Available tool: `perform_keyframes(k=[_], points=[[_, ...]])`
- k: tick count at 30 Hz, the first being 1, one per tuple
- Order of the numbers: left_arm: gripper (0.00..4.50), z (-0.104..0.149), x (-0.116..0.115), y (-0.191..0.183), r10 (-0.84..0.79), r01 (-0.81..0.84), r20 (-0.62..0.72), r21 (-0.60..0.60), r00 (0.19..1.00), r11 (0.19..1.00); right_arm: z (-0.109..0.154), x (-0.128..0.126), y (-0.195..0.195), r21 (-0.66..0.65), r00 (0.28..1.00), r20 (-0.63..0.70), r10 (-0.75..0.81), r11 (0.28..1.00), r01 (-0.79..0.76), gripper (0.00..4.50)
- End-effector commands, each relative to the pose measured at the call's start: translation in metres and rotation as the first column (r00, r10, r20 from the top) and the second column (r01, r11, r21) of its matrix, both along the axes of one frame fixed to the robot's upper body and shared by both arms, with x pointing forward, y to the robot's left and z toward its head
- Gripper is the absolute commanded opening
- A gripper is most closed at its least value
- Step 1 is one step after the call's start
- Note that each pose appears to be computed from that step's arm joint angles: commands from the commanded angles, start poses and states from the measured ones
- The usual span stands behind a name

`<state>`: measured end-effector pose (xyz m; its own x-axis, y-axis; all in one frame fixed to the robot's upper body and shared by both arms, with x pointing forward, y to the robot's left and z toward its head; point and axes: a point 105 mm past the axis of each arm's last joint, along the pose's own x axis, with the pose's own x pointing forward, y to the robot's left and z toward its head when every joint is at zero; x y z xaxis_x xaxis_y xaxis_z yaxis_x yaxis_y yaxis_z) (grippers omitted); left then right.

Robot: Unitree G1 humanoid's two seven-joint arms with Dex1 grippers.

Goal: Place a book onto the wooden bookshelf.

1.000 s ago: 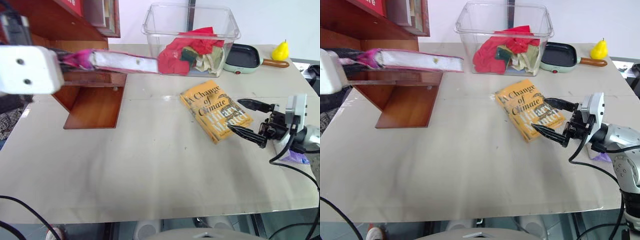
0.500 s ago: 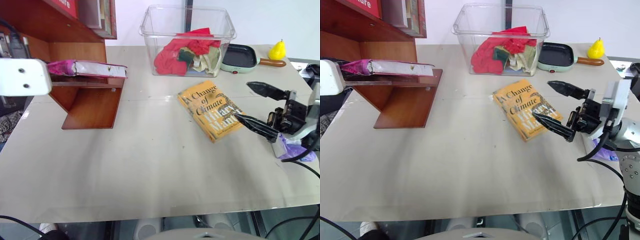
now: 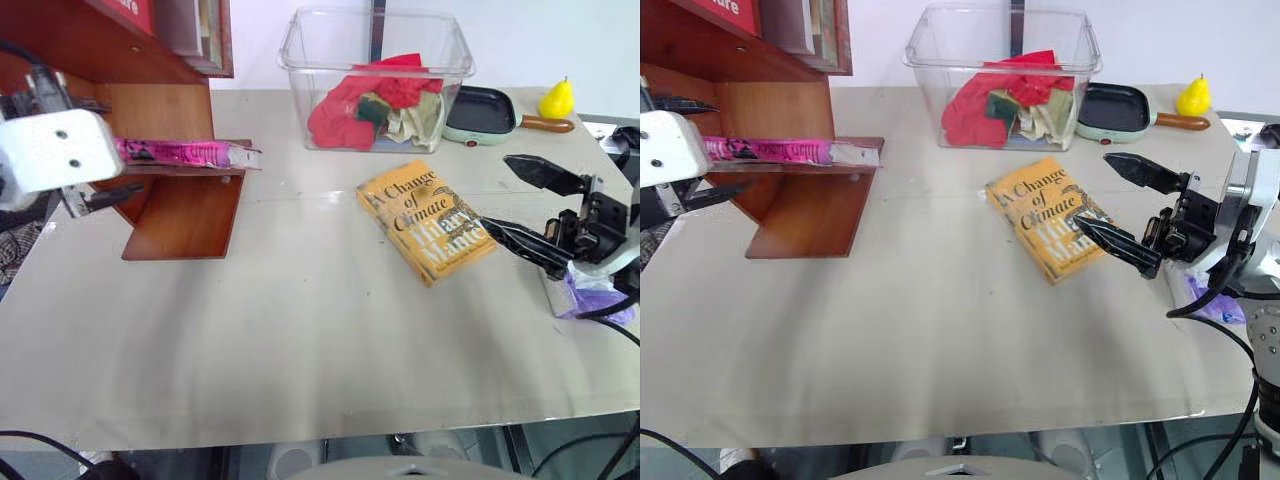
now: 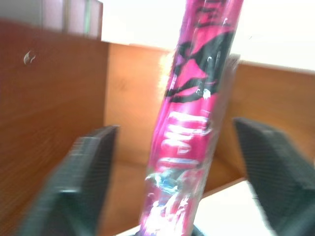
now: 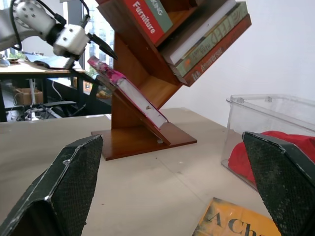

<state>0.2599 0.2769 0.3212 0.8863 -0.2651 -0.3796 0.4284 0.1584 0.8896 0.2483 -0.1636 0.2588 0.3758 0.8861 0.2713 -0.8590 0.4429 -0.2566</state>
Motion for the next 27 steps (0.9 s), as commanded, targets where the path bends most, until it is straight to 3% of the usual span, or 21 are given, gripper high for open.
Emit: perform_keyframes(k=[1, 3, 6, 10, 12, 15, 19, 24, 27], points=[[4.26, 0.018, -0.034, -0.025, -0.139, 0.13, -0.045, -0.157, 0.989, 0.979, 0.004, 0.0, -0.003, -0.022, 1.0, 0.024, 0.015, 1.0, -0.014, 4.5], [4.26, 0.021, -0.057, -0.048, -0.255, 0.204, -0.124, -0.323, 0.959, 0.924, 0.003, 0.002, -0.004, -0.026, 1.0, 0.018, 0.023, 0.999, -0.023, 4.5], [4.26, 0.013, -0.075, -0.073, -0.358, 0.212, -0.238, -0.477, 0.903, 0.853, 0.002, 0.005, -0.005, -0.032, 0.999, 0.011, 0.031, 0.999, -0.03, 4.5], [4.26, -0.019, -0.078, -0.114, -0.498, 0.229, -0.282, -0.636, 0.82, 0.737, -0.008, 0.005, -0.012, -0.063, 1.0, -0.031, -0.002, 0.998, 0.0, 4.5], [4.26, -0.037, -0.071, -0.129, -0.555, 0.213, -0.231, -0.754, 0.799, 0.622, -0.02, 0.002, -0.017, -0.097, 0.997, -0.065, -0.039, 0.995, 0.032, 4.5], [4.26, -0.083, -0.057, -0.129, -0.482, 0.072, -0.278, -0.805, 0.831, 0.589, -0.044, -0.003, -0.032, -0.153, 0.98, -0.141, -0.142, 0.981, 0.12, 4.5], [4.26, -0.139, -0.051, -0.101, -0.36, -0.104, -0.343, -0.833, 0.868, 0.544, -0.072, -0.023, -0.062, -0.236, 0.933, -0.211, -0.293, 0.941, 0.242, 4.5], [4.26, -0.173, -0.05, -0.065, -0.273, -0.187, -0.383, -0.819, 0.882, 0.543, -0.099, -0.047, -0.091, -0.352, 0.861, -0.258, -0.439, 0.872, 0.339, 4.5], [4.26, -0.181, -0.045, -0.063, -0.287, -0.188, -0.384, -0.826, 0.878, 0.531, -0.108, -0.054, -0.096, -0.384, 0.839, -0.26, -0.478, 0.848, 0.364, 4.5]])
